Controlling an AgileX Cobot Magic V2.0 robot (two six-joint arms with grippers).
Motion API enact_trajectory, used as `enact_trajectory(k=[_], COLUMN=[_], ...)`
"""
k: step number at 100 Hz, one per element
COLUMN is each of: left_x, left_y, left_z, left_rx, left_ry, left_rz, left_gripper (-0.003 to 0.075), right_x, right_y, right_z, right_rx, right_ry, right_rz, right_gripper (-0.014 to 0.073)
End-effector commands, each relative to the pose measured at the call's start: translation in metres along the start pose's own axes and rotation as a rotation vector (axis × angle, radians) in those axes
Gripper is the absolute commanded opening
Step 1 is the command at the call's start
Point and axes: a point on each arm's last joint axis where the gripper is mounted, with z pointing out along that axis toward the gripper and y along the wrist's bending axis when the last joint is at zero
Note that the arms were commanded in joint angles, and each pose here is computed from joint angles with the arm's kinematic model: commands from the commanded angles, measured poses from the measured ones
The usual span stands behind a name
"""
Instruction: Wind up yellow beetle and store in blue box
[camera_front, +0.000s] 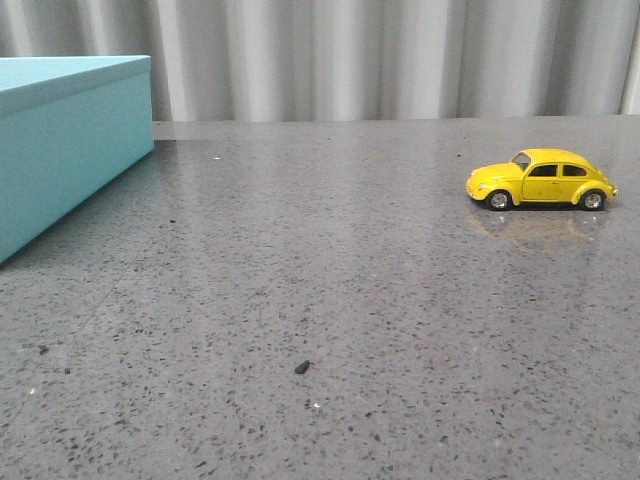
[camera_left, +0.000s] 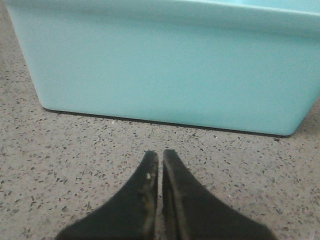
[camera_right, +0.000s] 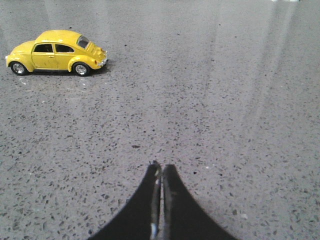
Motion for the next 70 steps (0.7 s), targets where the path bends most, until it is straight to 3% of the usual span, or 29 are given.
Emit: enact_trajectory(k=[1, 70], left_x=[0.004, 0.0038], left_y=[0.0002, 0.0008], left_z=[0.0005, 0.0005], left_rx=[0.015, 0.007], left_ry=[-0.041, -0.043], left_rz=[-0.013, 0.013], left_gripper=[-0.0021, -0.0021], right_x=[0.0055, 0.0055], right_y=[-0.0001, -0.0001], right_z=[0.0009, 0.0009], right_rx=[0.005, 0.005], right_ry=[-0.009, -0.009], right_rz=[-0.01, -0.01], right_gripper=[-0.0062, -0.0062])
